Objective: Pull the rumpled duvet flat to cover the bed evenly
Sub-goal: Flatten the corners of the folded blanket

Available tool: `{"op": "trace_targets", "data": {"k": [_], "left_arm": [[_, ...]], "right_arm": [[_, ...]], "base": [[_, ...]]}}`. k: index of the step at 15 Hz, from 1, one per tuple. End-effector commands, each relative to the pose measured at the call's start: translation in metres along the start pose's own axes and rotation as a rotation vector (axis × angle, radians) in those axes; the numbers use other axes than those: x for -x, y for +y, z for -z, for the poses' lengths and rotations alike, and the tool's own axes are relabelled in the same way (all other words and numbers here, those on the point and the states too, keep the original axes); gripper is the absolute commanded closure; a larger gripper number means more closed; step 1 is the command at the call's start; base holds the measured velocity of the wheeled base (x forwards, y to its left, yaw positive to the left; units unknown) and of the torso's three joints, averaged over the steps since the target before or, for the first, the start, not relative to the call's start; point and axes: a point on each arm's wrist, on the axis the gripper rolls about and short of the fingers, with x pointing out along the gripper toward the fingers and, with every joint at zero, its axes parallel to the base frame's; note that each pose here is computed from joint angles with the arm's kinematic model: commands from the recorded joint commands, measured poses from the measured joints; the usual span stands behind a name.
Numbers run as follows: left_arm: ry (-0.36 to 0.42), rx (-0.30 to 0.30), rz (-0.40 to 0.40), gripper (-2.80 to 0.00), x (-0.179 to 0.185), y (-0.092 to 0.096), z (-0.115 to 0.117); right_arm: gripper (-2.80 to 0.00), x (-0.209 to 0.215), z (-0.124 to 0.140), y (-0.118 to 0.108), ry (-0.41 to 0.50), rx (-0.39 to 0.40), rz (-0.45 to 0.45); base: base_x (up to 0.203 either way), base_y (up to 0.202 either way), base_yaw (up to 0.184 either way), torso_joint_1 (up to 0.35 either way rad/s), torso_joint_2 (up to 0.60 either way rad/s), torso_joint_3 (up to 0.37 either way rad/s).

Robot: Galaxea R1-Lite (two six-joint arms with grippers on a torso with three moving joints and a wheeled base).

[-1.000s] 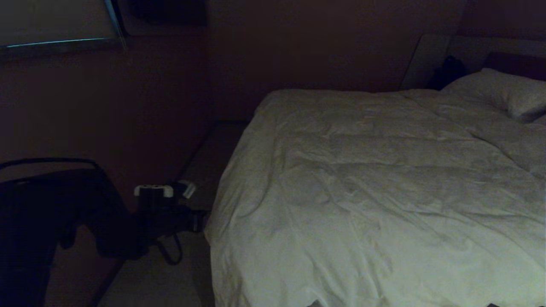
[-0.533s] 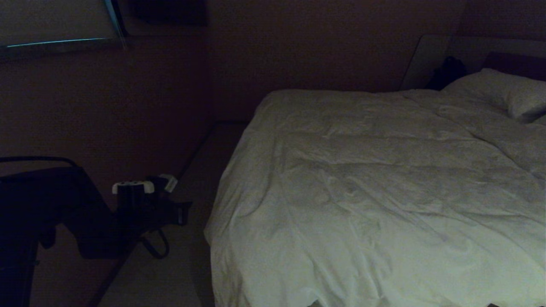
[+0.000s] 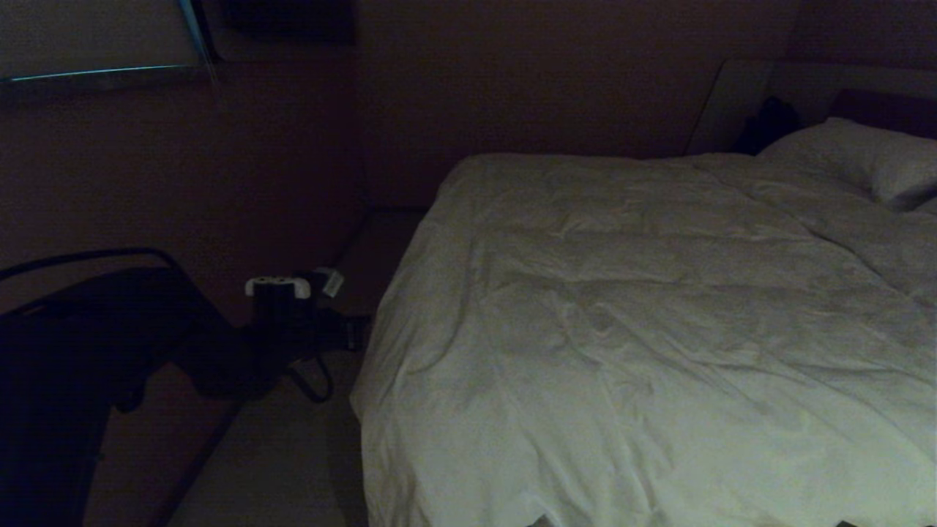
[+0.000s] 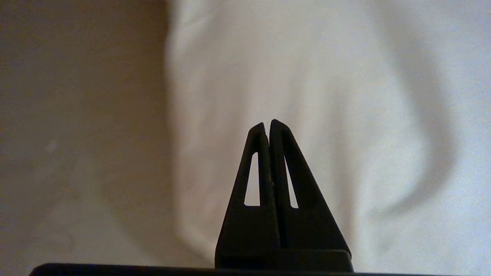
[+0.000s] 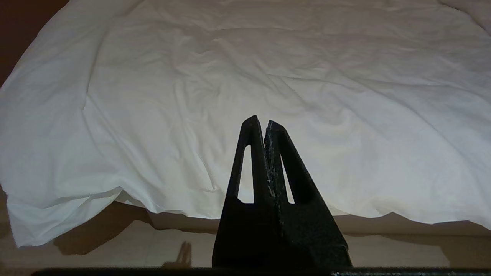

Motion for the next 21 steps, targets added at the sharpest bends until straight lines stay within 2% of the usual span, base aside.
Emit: {"op": "trace_targets", "data": {"k": [1,3,6,8,11,14,17,19,21], "left_arm": [[0.008,-0.004,0.015,0.00,-0.015,-0.002,0.005],[0.043,-0.008,-0.003,0.00,-0.018,0.005,0.014],[0.063,0.015,-0.028,0.00,-0.009,0.015,0.014],[0.061,0.045,-0.050,0.00,0.013,0.027,0.008],[0.057,0.134,-0.142,0.00,0.069,0.076,0.009],[0.065,0.178,-0.197,0.00,0.090,0.098,0.018],[0.059,0.221,-0.210,0.00,0.098,0.106,0.018],[0.037,0.268,-0.163,0.00,0.099,0.105,0.013],[0.022,0.287,-0.128,0.00,0.097,0.101,0.006]], "right_arm": [[0.00,0.000,0.000,0.000,0.001,0.001,0.000],[0.00,0.000,0.000,0.000,0.001,0.001,0.000],[0.00,0.000,0.000,0.000,0.001,0.001,0.000],[0.00,0.000,0.000,0.000,0.001,0.001,0.000],[0.00,0.000,0.000,0.000,0.001,0.001,0.000],[0.00,0.000,0.000,0.000,0.001,0.001,0.000],[0.00,0.000,0.000,0.000,0.001,0.001,0.000],[0.00,0.000,0.000,0.000,0.001,0.001,0.000],[0.00,0.000,0.000,0.000,0.001,0.001,0.000]], "base": [[0.000,0.000,0.000,0.000,0.00,0.000],[0.000,0.000,0.000,0.000,0.00,0.000],[0.000,0.000,0.000,0.000,0.00,0.000],[0.000,0.000,0.000,0.000,0.00,0.000],[0.000,0.000,0.000,0.000,0.00,0.000],[0.000,0.000,0.000,0.000,0.00,0.000],[0.000,0.000,0.000,0.000,0.00,0.000],[0.000,0.000,0.000,0.000,0.00,0.000],[0.000,0.000,0.000,0.000,0.00,0.000]]}}
